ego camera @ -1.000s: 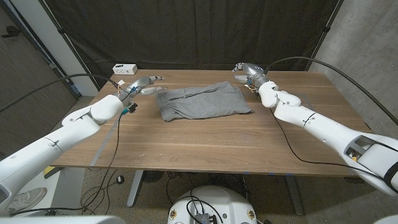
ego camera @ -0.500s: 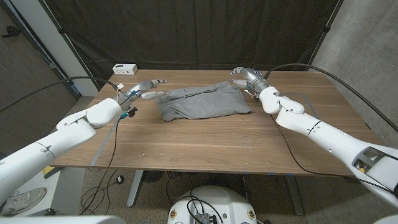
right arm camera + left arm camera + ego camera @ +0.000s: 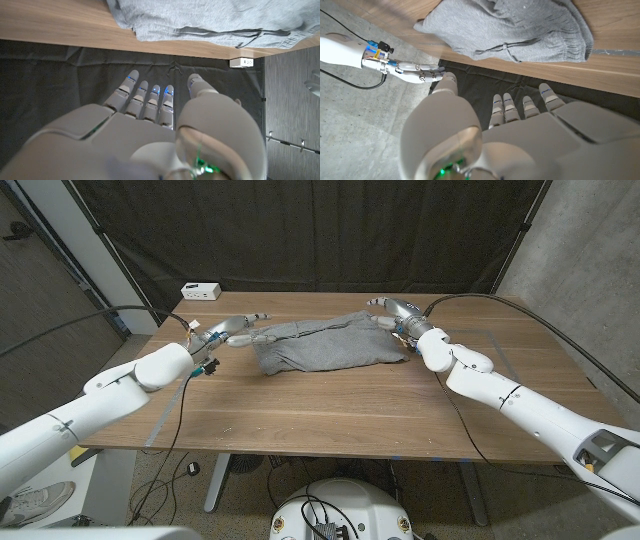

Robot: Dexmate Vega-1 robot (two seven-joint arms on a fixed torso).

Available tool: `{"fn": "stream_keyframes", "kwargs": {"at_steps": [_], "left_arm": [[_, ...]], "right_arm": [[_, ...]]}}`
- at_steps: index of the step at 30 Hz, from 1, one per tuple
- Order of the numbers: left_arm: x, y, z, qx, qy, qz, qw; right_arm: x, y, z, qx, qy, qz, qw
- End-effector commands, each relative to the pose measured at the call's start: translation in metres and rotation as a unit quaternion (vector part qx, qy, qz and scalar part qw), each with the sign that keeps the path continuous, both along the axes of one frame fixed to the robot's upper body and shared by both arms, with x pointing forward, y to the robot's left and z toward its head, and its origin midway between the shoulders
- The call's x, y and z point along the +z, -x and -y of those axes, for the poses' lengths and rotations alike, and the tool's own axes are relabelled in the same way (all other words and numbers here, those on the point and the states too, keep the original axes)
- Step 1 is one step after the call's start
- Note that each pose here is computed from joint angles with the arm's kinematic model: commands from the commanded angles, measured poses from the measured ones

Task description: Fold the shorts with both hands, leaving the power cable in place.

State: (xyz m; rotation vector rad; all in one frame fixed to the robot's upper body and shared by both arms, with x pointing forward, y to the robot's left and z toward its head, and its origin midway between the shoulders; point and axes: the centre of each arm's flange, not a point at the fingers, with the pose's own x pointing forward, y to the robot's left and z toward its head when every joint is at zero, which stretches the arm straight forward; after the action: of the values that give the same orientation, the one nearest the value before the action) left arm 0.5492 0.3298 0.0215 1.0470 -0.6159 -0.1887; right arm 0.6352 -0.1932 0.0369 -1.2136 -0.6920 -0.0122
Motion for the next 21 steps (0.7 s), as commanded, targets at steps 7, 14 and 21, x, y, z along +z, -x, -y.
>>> {"fn": "stream_keyframes", "kwargs": {"at_steps": [7,14,21], "left_arm": [[-0.007,0.009,0.004,0.025,-0.06,-0.004,0.998],[-0.009,0.009,0.006,0.049,-0.088,-0.001,0.995],[-0.01,0.008,0.01,0.073,-0.12,0.007,0.99]], "right_arm": [[-0.03,0.008,-0.001,0.025,-0.026,-0.038,0.9986],[-0.038,0.011,-0.004,0.026,-0.028,-0.043,0.9984],[-0.046,0.012,-0.004,0.026,-0.035,-0.048,0.9979]]}}
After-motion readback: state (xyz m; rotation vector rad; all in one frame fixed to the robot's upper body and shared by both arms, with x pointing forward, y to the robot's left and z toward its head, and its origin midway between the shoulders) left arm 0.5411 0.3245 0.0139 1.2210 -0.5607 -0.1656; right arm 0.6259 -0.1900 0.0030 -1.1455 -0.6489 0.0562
